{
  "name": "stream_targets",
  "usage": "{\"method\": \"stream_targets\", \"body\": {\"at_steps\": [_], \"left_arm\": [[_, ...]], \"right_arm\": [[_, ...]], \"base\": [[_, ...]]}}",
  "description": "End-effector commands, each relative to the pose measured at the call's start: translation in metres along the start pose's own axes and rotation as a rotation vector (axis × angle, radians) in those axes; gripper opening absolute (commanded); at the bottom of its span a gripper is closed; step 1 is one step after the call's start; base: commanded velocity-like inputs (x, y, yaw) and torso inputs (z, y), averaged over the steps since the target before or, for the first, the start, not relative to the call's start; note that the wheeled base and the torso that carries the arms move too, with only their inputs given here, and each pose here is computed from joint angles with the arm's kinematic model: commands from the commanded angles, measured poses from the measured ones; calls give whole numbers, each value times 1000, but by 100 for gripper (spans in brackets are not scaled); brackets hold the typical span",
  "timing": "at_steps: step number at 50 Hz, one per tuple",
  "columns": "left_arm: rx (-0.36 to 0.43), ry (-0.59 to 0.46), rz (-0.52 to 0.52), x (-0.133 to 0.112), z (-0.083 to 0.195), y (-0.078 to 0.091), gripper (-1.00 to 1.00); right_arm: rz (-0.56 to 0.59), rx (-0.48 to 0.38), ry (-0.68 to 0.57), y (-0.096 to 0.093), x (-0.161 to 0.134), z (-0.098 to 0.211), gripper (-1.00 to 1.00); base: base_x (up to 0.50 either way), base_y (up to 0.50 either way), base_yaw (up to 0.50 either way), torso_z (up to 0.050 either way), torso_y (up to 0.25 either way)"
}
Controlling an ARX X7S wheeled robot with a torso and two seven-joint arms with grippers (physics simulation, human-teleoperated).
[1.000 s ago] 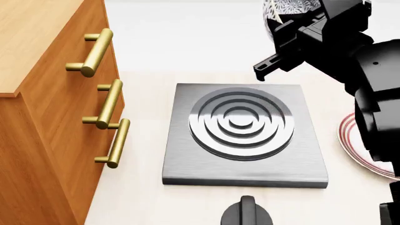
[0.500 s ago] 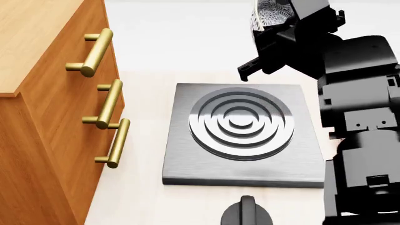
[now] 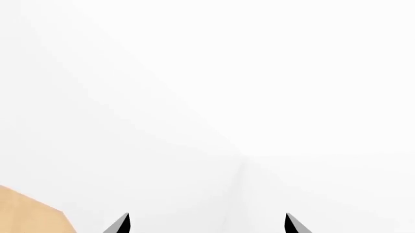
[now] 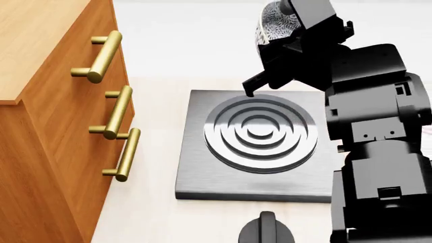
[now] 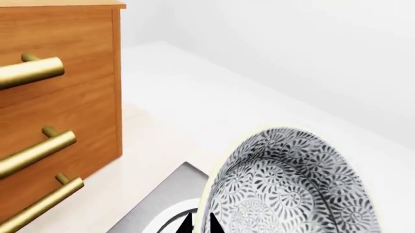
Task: Put the bowl on the stove.
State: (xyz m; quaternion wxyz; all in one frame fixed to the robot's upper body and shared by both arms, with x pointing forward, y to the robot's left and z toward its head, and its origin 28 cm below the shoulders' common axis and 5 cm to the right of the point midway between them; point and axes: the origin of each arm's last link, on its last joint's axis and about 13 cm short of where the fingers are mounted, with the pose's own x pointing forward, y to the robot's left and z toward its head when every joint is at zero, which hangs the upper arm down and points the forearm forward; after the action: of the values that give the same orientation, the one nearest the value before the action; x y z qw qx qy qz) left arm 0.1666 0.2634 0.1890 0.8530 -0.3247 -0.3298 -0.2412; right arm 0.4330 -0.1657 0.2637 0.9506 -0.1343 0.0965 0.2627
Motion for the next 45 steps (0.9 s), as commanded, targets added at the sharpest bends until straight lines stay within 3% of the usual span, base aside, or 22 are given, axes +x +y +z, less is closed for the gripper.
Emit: {"method": "stream_targets", "body": {"at_steps": [1, 9, 21, 45], "left_arm": [[30, -32, 16, -1, 2, 3, 100], [40, -31, 12, -1, 2, 3, 100], [42, -40, 9, -1, 3, 3, 100], [76, -50, 18, -1, 2, 4, 100]], "right_arm": [[44, 12, -28, 8, 6, 6, -100], [37, 27, -23, 8, 6, 3, -100], [34, 37, -24, 8, 6, 2, -100], [40, 45, -24, 9, 7, 1, -100]], "base": [[0, 0, 0, 0, 0], [0, 0, 0, 0, -15], [0, 0, 0, 0, -243], [0, 0, 0, 0, -12]]}}
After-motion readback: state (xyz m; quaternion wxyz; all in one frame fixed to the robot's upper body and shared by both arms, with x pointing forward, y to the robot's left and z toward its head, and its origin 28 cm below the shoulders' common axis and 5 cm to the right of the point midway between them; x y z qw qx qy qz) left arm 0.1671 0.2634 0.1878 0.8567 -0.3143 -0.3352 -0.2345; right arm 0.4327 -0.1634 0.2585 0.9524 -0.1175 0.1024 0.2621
